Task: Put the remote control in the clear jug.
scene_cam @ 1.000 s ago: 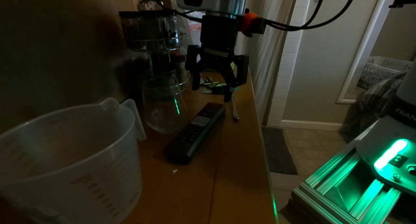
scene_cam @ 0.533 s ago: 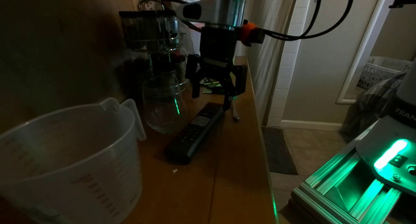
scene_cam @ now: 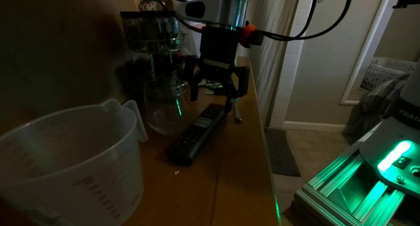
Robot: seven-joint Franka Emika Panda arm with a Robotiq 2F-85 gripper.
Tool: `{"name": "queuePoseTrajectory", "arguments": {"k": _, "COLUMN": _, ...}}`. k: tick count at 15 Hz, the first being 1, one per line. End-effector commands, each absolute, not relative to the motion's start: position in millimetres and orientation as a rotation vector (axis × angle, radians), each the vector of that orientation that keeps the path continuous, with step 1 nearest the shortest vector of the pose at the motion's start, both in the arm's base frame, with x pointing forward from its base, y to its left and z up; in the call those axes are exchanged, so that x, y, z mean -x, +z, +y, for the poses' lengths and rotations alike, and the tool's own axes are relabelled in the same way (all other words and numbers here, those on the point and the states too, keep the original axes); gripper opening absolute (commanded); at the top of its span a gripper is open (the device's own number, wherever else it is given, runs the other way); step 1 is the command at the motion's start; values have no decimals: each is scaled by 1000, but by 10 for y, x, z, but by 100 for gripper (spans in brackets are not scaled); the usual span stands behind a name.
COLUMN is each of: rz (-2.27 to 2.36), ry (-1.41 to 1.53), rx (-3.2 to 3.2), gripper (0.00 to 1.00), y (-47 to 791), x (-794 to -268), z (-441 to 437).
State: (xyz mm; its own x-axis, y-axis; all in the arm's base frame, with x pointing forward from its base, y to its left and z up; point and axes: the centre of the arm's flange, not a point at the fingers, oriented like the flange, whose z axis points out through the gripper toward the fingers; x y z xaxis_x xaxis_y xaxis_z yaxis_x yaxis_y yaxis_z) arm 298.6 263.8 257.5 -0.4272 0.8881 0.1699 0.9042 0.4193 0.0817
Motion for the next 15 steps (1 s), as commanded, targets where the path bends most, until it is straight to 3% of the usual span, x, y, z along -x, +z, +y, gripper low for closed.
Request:
{"name": "queuePoseTrajectory", "arguments": {"k": 1, "rz": -2589, "ry": -281, "rx": 1555, "gripper": 100, "y": 2477, "x": -2939, "z": 2564}}
{"name": "queuePoseTrajectory", "arguments": {"k": 8, "rz": -2637, "ry": -269, "rx": 1575, "gripper": 100, "y": 2300, "x": -2952, "z": 2611}}
{"name": "queuePoseTrajectory", "arguments": {"k": 12, "rz": -2679, "ry": -237, "rx": 1574, "gripper": 84, "y": 2192, "x": -2971, "z": 2598}}
{"name": "queuePoseTrajectory", "arguments": {"k": 13, "rz": -2687, "ry": -220, "rx": 1572, "gripper": 75, "y": 2166, "x": -2977, "z": 2589}}
{"name": "queuePoseTrajectory", "arguments": {"k": 14, "rz": -2695, "ry": -205, "rx": 1570, "gripper": 60, "y": 2152, "x": -2975, "z": 2589}}
{"name": "queuePoseTrajectory", "arguments": {"k": 15, "rz": -2705, "ry": -191, "rx": 1567, "gripper": 56, "y": 2147, "x": -2975, "z": 2590}}
